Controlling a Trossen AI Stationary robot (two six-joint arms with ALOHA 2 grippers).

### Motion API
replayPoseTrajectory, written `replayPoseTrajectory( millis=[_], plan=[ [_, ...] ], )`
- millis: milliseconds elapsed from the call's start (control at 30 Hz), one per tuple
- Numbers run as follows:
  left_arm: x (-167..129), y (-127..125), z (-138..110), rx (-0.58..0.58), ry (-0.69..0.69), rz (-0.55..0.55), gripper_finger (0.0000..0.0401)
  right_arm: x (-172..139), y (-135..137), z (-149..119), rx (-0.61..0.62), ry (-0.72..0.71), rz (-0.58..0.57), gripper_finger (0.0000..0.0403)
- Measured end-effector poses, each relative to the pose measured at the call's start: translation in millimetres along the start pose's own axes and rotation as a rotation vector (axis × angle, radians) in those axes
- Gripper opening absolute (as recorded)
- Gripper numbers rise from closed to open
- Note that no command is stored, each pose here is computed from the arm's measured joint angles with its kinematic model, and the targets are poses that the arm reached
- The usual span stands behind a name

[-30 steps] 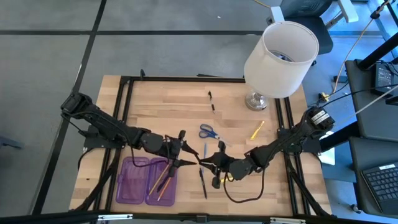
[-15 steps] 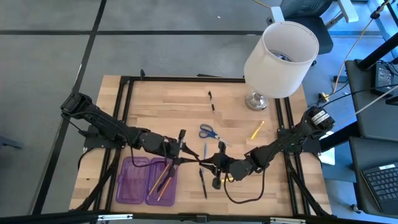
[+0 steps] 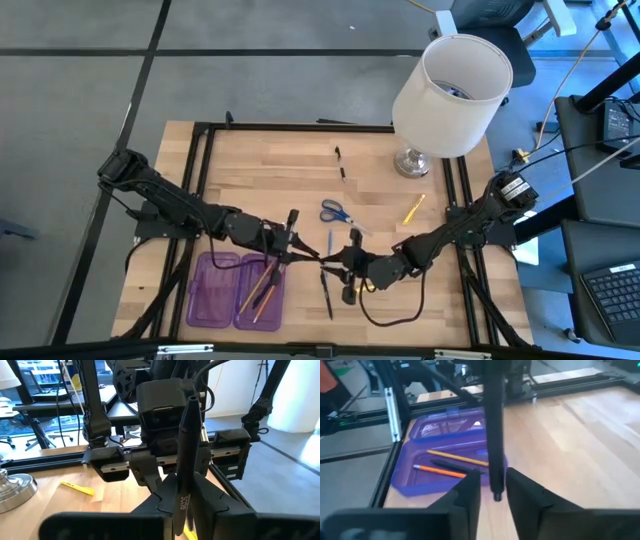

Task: Pick & place school supplies into a supply box
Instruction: Put the right black pen into the violet box

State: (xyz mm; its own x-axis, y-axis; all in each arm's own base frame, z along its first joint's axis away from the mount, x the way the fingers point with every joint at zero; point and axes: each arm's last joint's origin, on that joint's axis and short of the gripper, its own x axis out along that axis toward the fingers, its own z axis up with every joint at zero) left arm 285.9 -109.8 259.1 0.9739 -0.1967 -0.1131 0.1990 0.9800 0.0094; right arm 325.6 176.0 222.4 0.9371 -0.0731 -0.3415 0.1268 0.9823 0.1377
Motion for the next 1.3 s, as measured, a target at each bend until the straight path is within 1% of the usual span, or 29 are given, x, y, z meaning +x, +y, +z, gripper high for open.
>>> replayPoseTrajectory(
  millis=[100,200,267,333,400,567,633,733,833,900,1033,1167,1300],
  plan=[
    [0,0,-1,-0.006,0.010,-0.002,0.0023,-1,0,-1,0.001,0.025,0.025,0.0127],
    [-5,1,-1,-0.035,0.048,0.000,0.0021,-6,-2,-1,0.026,0.083,0.041,0.0150],
    [-10,2,0,-0.075,0.089,0.005,0.0021,-9,-4,-3,0.048,0.139,0.043,0.0157],
    [-16,3,-4,-0.139,0.165,0.017,0.0021,-11,-7,-8,0.064,0.202,0.028,0.0160],
    [-21,3,-10,-0.241,0.261,0.027,0.0021,-14,-10,-13,0.076,0.264,0.013,0.0161],
    [-37,-5,-35,-0.624,0.601,0.049,0.0021,-17,-18,-23,0.075,0.377,-0.059,0.0162],
    [-43,-12,-42,-0.748,0.707,0.071,0.0021,-17,-21,-25,0.063,0.393,-0.075,0.0162],
    [-50,-21,-50,-0.902,0.818,0.131,0.0021,-15,-25,-23,0.062,0.387,-0.095,0.0162],
    [-54,-27,-52,-1.017,0.859,0.183,0.0021,-13,-28,-22,0.067,0.385,-0.105,0.0162],
    [-57,-29,-54,-1.056,0.889,0.215,0.0022,-12,-28,-22,0.068,0.383,-0.108,0.0162],
    [-54,-28,-65,-1.066,0.942,0.278,0.0022,-11,-30,-21,0.069,0.381,-0.115,0.0162],
    [-46,-30,-80,-1.069,1.027,0.290,0.0022,-10,-33,-20,0.075,0.379,-0.122,0.0162],
    [-41,-33,-92,-1.085,1.120,0.273,0.0022,-8,-36,-19,0.081,0.376,-0.132,0.0162]
  ],
)
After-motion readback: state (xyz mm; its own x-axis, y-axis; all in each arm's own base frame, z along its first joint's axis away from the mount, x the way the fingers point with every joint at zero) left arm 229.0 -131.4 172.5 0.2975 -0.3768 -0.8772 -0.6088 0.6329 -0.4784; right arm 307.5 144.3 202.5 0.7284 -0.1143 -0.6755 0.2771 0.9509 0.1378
